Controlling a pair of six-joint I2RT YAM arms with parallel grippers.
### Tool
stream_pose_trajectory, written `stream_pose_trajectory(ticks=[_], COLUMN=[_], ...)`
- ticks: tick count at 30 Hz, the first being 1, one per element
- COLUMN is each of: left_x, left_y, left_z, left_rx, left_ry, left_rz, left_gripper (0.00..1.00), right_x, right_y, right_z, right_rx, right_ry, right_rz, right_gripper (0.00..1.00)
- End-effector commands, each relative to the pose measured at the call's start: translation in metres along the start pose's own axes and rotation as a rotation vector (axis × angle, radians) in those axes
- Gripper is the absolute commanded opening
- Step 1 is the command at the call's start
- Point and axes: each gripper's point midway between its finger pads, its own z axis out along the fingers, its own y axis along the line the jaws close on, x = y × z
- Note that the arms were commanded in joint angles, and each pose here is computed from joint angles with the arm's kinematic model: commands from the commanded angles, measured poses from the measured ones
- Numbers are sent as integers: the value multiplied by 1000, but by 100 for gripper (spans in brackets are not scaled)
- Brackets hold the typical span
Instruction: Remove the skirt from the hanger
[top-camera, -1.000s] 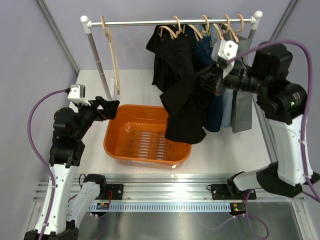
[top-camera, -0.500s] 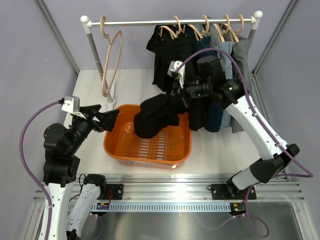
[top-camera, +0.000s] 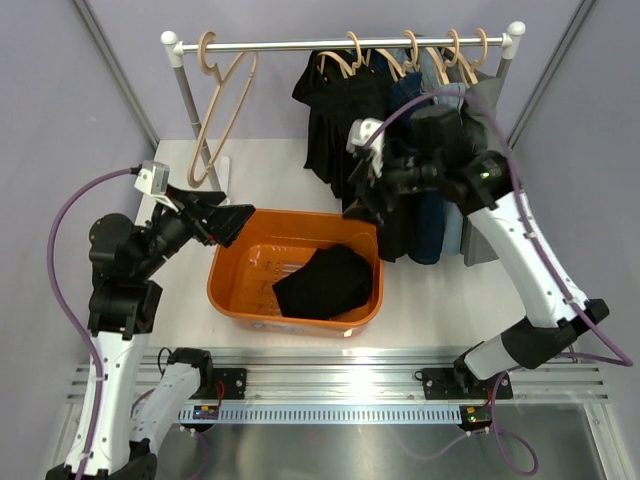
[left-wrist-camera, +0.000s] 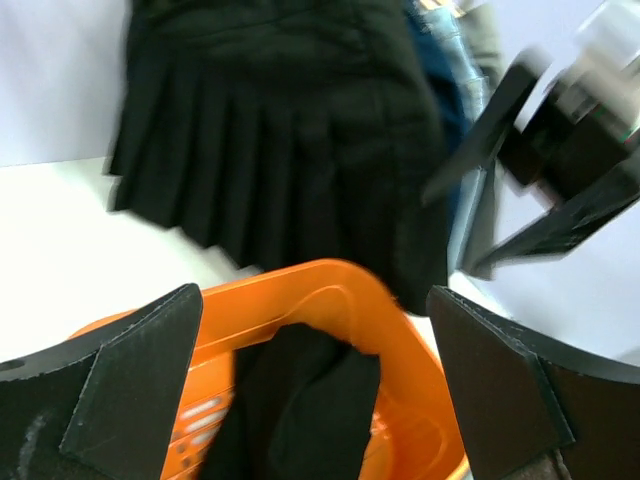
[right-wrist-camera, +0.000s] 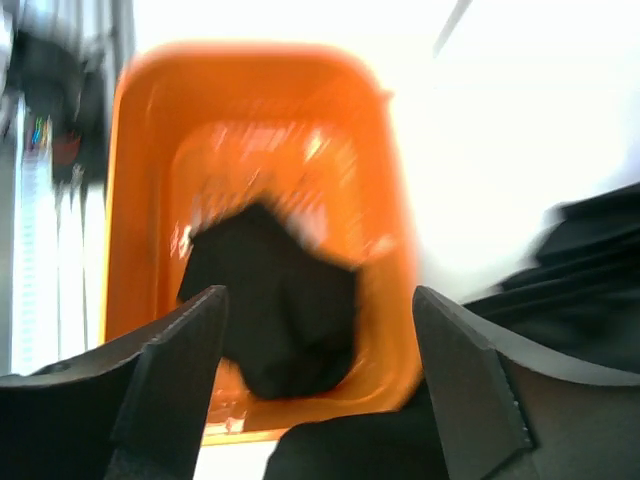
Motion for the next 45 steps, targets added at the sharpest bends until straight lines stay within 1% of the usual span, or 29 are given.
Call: stream_pose_trajectory(ticks=[1, 3, 4, 5, 6, 7, 8, 10, 13, 16, 20, 23, 24, 27, 28, 30, 31, 34, 38, 40, 41, 44, 45], left_x=[-18, -13, -11, -6, 0, 2, 8, 13, 17, 18, 21, 24, 24, 26, 26, 28, 29, 29, 31, 31, 30, 31, 32], left_y=[-33, -35, -45, -46, -48, -48, -59, -64, -64, -63, -62, -61, -59, -58, -57, -56, -56, -55, -54, -53, -54, -53, -53], left_z=[7, 13, 15, 23, 26, 31, 34, 41, 47, 49, 50, 49, 49, 47, 47, 47, 47, 48, 50, 52, 51, 52, 52], left_rx=[152, 162, 189, 194, 197, 183, 214, 226, 232, 228, 225, 214, 208, 199, 197, 193, 191, 188, 190, 190, 192, 188, 189], left_ry=[-19, 2, 14, 41, 64, 73, 95, 113, 116, 115, 123, 127, 126, 126, 124, 126, 129, 129, 135, 135, 134, 135, 137], left_rz=[-38, -43, -44, -57, -50, -49, -47, -45, -63, -71, -82, -85, -84, -87, -85, -88, -88, -88, -84, -83, -81, -77, -76], left_gripper=[99, 99, 99, 99, 99, 99, 99, 99, 99, 99, 99, 99, 99, 99, 99, 99, 99, 99, 99, 99, 99, 99, 99], right_x=[-78, -89, -110, -106, -109, -125, -119, -118, -117, -109, -94, -82, -79, -63, -60, -52, -49, -45, -40, -40, -42, -49, -51], right_y=[-23, -48, -53, -70, -83, -85, -103, -123, -139, -157, -180, -199, -202, -214, -216, -220, -221, -225, -229, -231, -231, -231, -231], right_z=[-61, -71, -94, -86, -94, -109, -108, -112, -108, -97, -72, -59, -54, -40, -37, -30, -26, -22, -19, -20, -23, -30, -31], right_rx=[183, 288, 344, 359, 415, 454, 491, 583, 634, 688, 720, 791, 792, 802, 804, 805, 802, 804, 817, 827, 833, 839, 840], right_ry=[-190, -220, -270, -255, -260, -311, -309, -345, -404, -412, -376, -348, -342, -307, -297, -280, -273, -266, -255, -256, -261, -271, -267], right_rz=[-33, 40, 80, 136, 177, 224, 275, 358, 491, 576, 586, 562, 560, 566, 565, 573, 569, 559, 554, 547, 540, 485, 460], right_gripper=[83, 85, 84, 84, 84, 83, 83, 84, 84, 80, 78, 76, 76, 72, 67, 65, 60, 53, 50, 51, 58, 73, 80])
